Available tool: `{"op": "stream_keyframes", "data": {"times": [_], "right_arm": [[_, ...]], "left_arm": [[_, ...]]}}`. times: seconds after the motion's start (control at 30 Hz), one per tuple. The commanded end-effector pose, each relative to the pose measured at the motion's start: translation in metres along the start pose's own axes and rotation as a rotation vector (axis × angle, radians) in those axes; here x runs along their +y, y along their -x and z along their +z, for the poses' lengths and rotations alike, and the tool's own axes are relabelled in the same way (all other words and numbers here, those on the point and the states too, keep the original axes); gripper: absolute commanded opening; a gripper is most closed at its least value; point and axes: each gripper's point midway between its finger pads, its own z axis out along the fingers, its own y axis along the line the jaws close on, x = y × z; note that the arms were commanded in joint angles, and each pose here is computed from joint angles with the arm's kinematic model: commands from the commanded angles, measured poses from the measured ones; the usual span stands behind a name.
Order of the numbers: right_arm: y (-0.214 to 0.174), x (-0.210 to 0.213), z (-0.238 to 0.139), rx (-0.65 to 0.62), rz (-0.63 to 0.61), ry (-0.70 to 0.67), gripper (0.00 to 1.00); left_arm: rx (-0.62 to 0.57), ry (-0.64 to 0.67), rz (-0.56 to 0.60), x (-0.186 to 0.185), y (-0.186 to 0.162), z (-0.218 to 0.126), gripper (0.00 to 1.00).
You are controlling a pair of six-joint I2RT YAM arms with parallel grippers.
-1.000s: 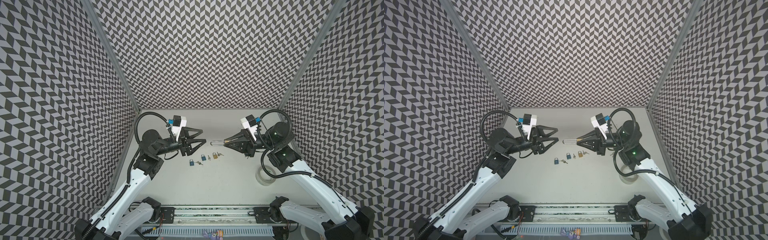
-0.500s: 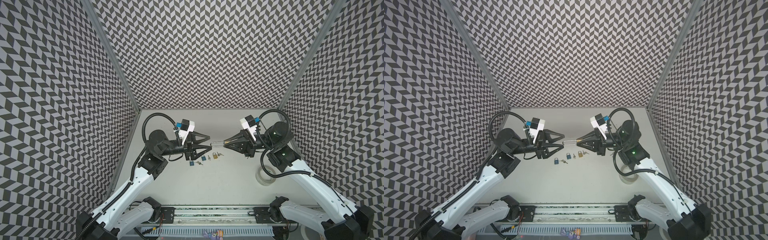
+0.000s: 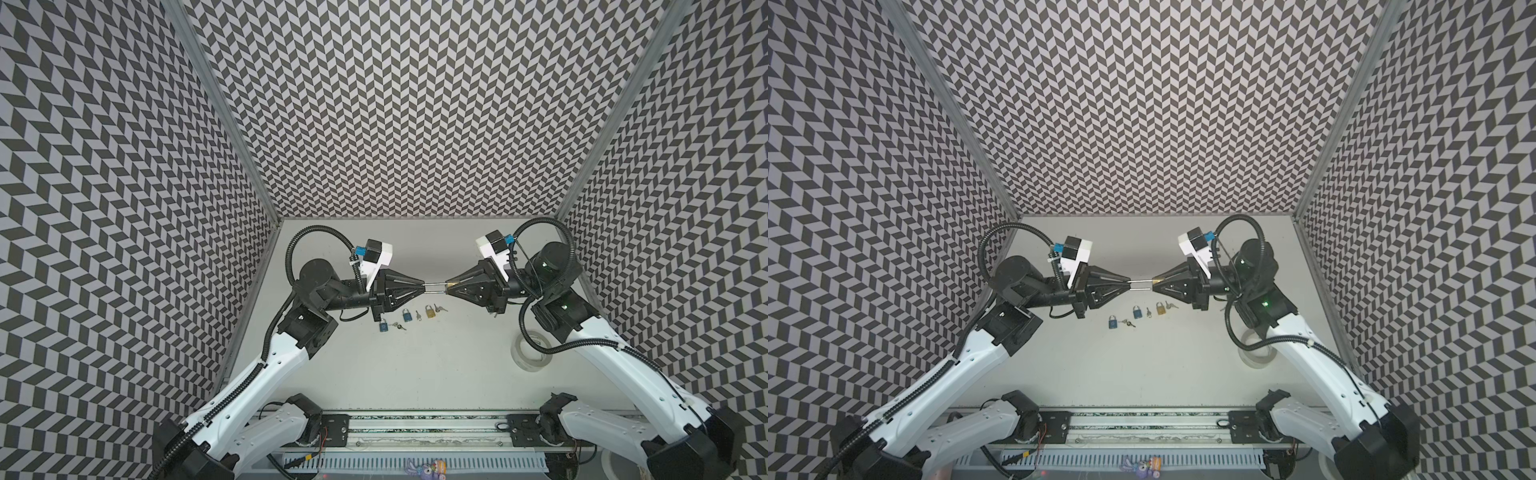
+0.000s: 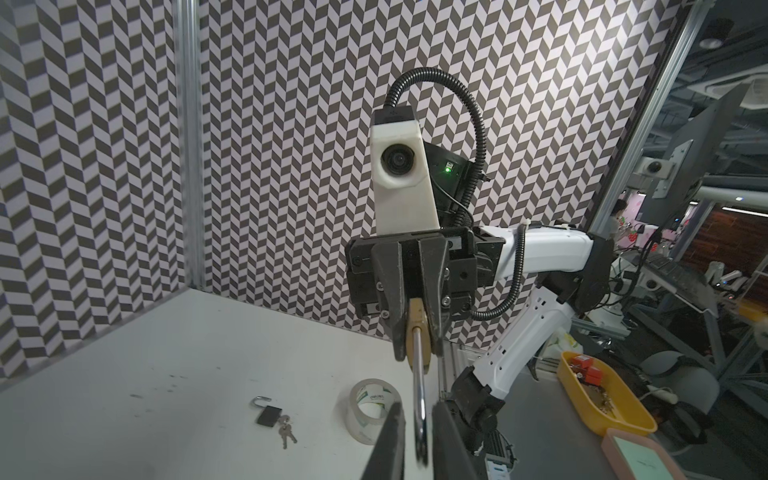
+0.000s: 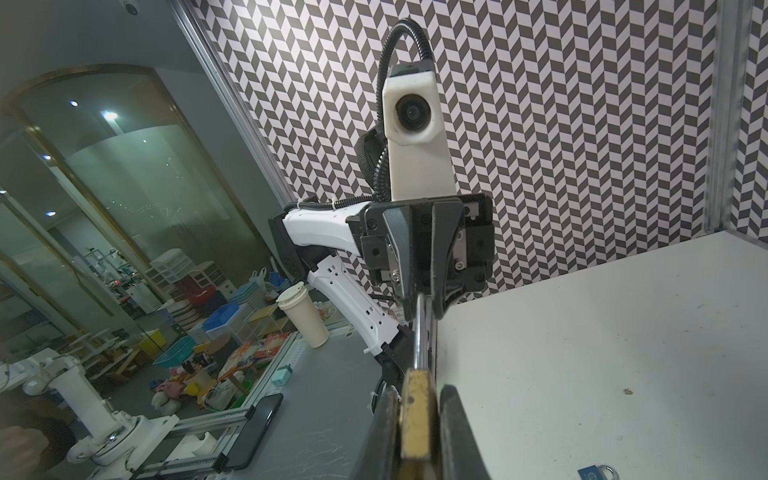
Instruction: Lock with the key
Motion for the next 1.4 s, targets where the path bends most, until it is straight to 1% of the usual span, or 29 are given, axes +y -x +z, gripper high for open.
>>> {"op": "stream_keyframes", "data": {"times": [0.0, 0.07, 0.1, 0.27, 0.4, 0.7, 1.0, 1.13, 1.2, 1.3, 1.37], "right_arm": [[0.012, 0.005, -0.001, -0.026, -0.065, -0.01, 0.0], [0.012, 0.003, -0.001, -0.024, -0.066, -0.019, 0.0], [0.011, 0.002, -0.001, -0.022, -0.068, -0.026, 0.0], [0.011, 0.002, -0.001, -0.021, -0.076, -0.027, 0.0], [0.01, -0.002, -0.001, -0.016, -0.081, -0.037, 0.0], [0.01, -0.002, 0.002, -0.012, -0.081, -0.029, 0.0], [0.005, -0.001, 0.003, -0.005, -0.078, -0.02, 0.0], [0.006, 0.001, 0.003, -0.007, -0.084, -0.023, 0.0], [0.007, 0.001, 0.002, -0.011, -0.091, -0.029, 0.0], [0.009, 0.003, -0.001, -0.023, -0.107, -0.05, 0.0], [0.01, 0.004, -0.002, -0.03, -0.114, -0.056, 0.0]], "left_arm": [[-0.013, -0.022, 0.037, -0.007, 0.009, 0.002, 0.08], [-0.011, -0.025, 0.035, -0.008, 0.009, 0.002, 0.0], [-0.011, -0.025, 0.035, -0.008, 0.009, 0.002, 0.0], [-0.015, -0.029, 0.04, -0.01, 0.011, 0.001, 0.0], [-0.006, -0.062, 0.032, -0.014, 0.009, 0.005, 0.0], [0.021, -0.156, 0.017, -0.032, -0.004, 0.03, 0.0], [0.03, -0.189, 0.007, -0.038, -0.01, 0.045, 0.0], [0.032, -0.163, 0.009, -0.035, -0.013, 0.045, 0.0], [0.028, -0.113, 0.022, -0.03, -0.01, 0.042, 0.0], [0.009, -0.057, 0.036, -0.022, -0.003, 0.032, 0.0], [-0.004, -0.041, 0.04, -0.02, 0.002, 0.026, 0.0]]}}
